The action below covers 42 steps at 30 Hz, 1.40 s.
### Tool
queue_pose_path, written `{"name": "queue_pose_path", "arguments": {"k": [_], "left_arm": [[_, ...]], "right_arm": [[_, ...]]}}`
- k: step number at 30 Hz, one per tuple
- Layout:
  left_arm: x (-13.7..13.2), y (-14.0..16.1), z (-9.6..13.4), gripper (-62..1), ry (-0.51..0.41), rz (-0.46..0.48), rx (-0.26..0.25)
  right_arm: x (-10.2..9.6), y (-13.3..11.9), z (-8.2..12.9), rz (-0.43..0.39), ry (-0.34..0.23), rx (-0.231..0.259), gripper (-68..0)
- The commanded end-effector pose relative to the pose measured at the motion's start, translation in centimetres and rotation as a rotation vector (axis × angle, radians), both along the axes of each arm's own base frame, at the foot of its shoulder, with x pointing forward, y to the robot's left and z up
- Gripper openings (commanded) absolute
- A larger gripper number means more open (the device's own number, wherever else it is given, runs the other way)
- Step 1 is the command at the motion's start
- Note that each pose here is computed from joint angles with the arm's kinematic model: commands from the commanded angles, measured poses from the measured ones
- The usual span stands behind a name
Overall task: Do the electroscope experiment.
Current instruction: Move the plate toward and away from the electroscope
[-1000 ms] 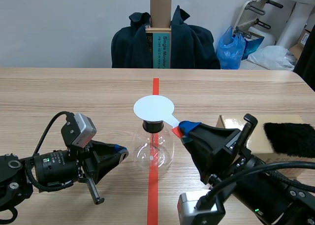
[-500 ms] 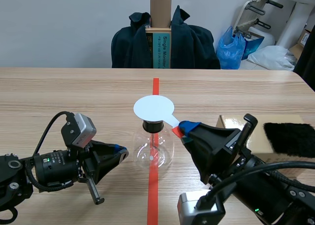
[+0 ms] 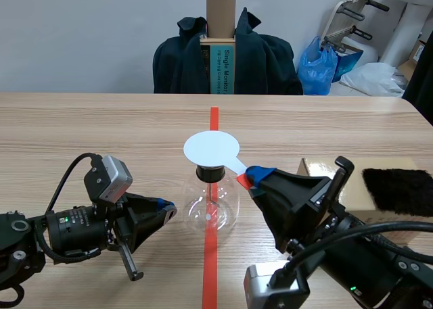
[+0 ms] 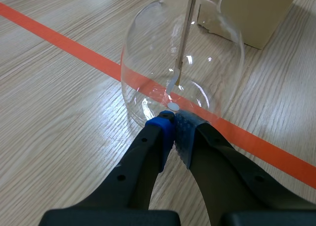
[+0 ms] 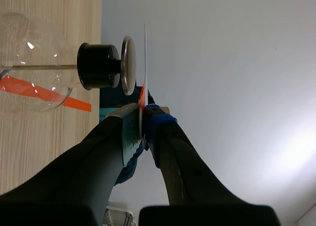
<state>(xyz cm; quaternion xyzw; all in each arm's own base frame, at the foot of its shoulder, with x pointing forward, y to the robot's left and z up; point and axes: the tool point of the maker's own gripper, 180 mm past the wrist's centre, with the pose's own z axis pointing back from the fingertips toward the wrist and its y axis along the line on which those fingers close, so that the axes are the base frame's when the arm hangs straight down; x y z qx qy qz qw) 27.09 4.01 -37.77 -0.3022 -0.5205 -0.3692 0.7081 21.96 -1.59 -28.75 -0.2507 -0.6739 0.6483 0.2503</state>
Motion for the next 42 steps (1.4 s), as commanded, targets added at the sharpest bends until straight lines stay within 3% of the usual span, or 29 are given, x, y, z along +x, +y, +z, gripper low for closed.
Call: {"name": "queue_pose_path", "arguments": {"k": [1,32,42], "left_arm": [[0.6,-0.3,1.2,-58.2,-0.028,0.008,-0.037],[0.6,-0.3,1.2,-58.2,-0.028,0.008,-0.037],[0.6,-0.3,1.2,-58.2,-0.028,0.008,-0.037]], "right_arm": [[0.4,-0.1,0.9,0.003,-0.039,0.005,-66.7],[0.5,-0.1,0.9,-0.003,-0.039,0.005,-66.7],[3.8,-4.1,1.1,-0.290,-0.032,0.024,-66.7]]}}
